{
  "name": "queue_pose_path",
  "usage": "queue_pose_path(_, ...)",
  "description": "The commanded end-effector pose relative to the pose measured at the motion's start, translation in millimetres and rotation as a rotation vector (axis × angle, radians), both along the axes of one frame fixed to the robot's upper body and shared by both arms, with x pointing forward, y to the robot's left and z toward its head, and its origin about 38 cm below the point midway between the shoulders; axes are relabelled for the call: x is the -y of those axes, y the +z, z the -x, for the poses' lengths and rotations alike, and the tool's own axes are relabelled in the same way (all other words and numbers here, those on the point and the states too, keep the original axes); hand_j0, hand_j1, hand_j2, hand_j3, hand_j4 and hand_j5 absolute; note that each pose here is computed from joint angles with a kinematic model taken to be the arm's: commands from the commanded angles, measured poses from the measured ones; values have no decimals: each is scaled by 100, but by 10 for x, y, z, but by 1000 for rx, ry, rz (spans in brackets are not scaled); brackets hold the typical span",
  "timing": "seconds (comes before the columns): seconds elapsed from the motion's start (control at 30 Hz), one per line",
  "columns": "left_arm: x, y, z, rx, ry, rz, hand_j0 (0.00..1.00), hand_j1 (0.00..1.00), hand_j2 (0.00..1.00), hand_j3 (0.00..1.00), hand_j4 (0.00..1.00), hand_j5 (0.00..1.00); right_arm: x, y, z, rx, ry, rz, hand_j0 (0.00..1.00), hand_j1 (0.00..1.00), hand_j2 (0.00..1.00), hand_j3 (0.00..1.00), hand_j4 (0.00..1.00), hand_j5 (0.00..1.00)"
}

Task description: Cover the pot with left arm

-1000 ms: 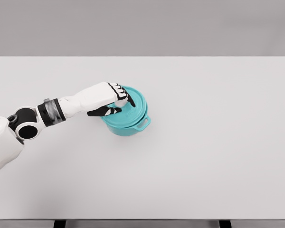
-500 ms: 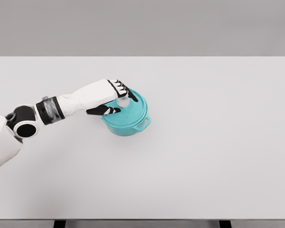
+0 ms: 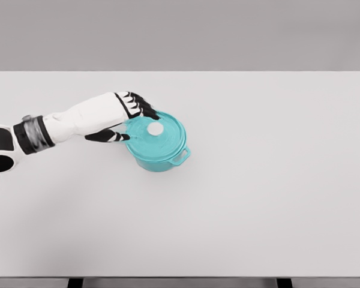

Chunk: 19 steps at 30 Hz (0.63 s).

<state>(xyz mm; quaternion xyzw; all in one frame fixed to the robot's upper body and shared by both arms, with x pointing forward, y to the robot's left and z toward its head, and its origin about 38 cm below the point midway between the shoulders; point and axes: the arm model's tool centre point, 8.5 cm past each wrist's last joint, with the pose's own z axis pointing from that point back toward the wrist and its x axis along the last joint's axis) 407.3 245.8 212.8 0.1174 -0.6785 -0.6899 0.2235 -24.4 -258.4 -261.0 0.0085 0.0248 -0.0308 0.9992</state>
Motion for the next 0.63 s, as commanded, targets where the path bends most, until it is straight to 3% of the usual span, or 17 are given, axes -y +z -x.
queue_pose_path(0.0, -244, 303, 87, 60, 14, -42, 100, 100, 100, 100, 100, 100, -1, 0, 0, 0, 0, 0, 100, 100, 100, 100, 100, 100)
queue_pose_path(0.07, -456, 478, 192, 94, 38, -83, 100, 100, 100, 100, 100, 100, -1, 0, 0, 0, 0, 0, 100, 100, 100, 100, 100, 100)
queue_pose_path(0.2, -858, 537, 244, 100, 137, -116, 100, 100, 100, 100, 100, 100, -1, 0, 0, 0, 0, 0, 100, 100, 100, 100, 100, 100)
queue_pose_path(0.4, -1159, 416, 173, 64, 232, -125, 100, 100, 100, 100, 100, 100, -1, 0, 0, 0, 0, 0, 100, 100, 100, 100, 100, 100)
queue_pose_path(0.6, -1142, 381, 186, 56, 228, -123, 100, 100, 100, 100, 100, 100, -1, 0, 0, 0, 0, 0, 100, 100, 100, 100, 100, 100)
